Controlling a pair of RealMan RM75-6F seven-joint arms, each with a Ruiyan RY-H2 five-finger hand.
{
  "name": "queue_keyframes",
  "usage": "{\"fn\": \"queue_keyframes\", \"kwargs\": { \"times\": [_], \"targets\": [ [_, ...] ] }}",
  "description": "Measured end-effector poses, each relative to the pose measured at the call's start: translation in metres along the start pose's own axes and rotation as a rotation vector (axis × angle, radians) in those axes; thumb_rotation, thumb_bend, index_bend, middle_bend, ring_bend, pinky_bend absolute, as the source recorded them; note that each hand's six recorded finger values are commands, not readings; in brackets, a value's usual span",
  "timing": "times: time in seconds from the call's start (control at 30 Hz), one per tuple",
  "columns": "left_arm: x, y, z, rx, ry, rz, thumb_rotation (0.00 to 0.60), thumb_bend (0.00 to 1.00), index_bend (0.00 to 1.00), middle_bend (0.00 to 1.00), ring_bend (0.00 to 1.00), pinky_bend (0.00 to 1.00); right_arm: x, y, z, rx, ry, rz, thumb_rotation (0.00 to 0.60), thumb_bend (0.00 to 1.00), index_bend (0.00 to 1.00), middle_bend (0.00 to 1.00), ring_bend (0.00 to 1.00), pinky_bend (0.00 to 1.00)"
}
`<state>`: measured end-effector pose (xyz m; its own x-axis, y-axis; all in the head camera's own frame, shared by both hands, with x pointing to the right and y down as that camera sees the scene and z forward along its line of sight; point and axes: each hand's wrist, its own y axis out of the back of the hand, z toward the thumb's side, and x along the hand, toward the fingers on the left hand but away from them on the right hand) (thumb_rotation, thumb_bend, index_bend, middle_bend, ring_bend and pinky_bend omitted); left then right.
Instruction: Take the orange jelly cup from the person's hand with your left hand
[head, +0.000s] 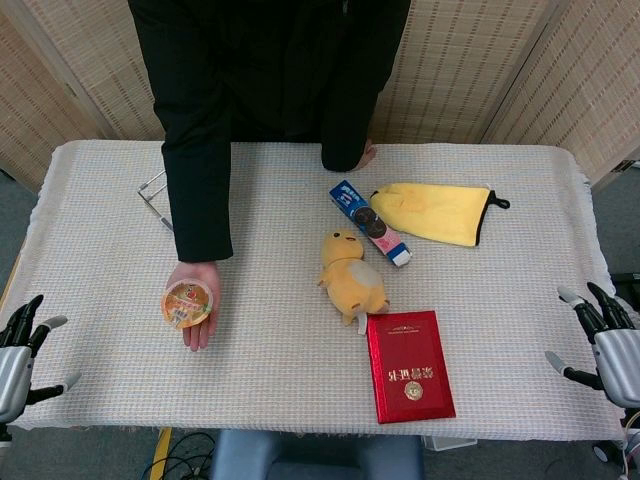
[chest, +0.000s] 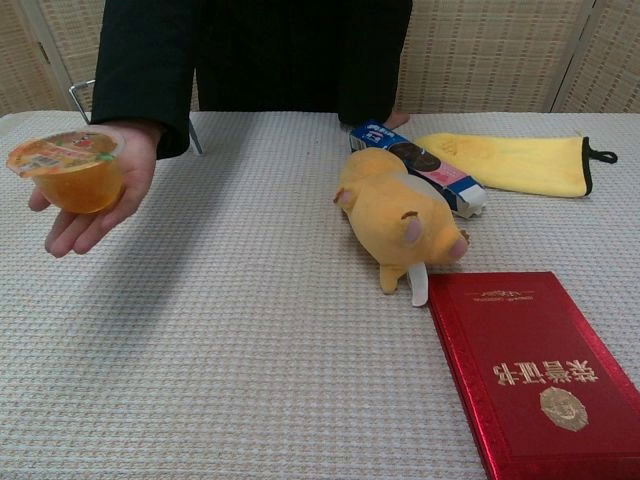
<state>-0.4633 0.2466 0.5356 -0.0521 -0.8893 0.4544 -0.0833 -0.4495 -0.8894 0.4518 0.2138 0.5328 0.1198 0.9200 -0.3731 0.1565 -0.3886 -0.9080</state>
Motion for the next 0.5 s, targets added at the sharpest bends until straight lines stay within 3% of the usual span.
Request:
{"fn": "queue_keyframes", "kwargs": {
  "times": [0.33, 0.5],
  "targets": [
    [0.007, 0.005, 0.003, 0.0, -0.028, 0.035, 0.6, 0.16, 0.2, 0.02, 0.02, 0.26, 0.001, 0.006, 0.003, 0.01, 0.004, -0.013, 0.6, 0.2, 0.1, 0.22, 0.07, 0.13],
    [0.018, 0.01, 0.021, -0.024, -0.128, 0.047, 0.6, 0.16, 0.01, 0.01, 0.02, 0.26, 0.0, 0.018, 0.005, 0.026, 0.009, -0.041, 0.6, 0.2, 0.1, 0.22, 0.07, 0.13]
  ]
}}
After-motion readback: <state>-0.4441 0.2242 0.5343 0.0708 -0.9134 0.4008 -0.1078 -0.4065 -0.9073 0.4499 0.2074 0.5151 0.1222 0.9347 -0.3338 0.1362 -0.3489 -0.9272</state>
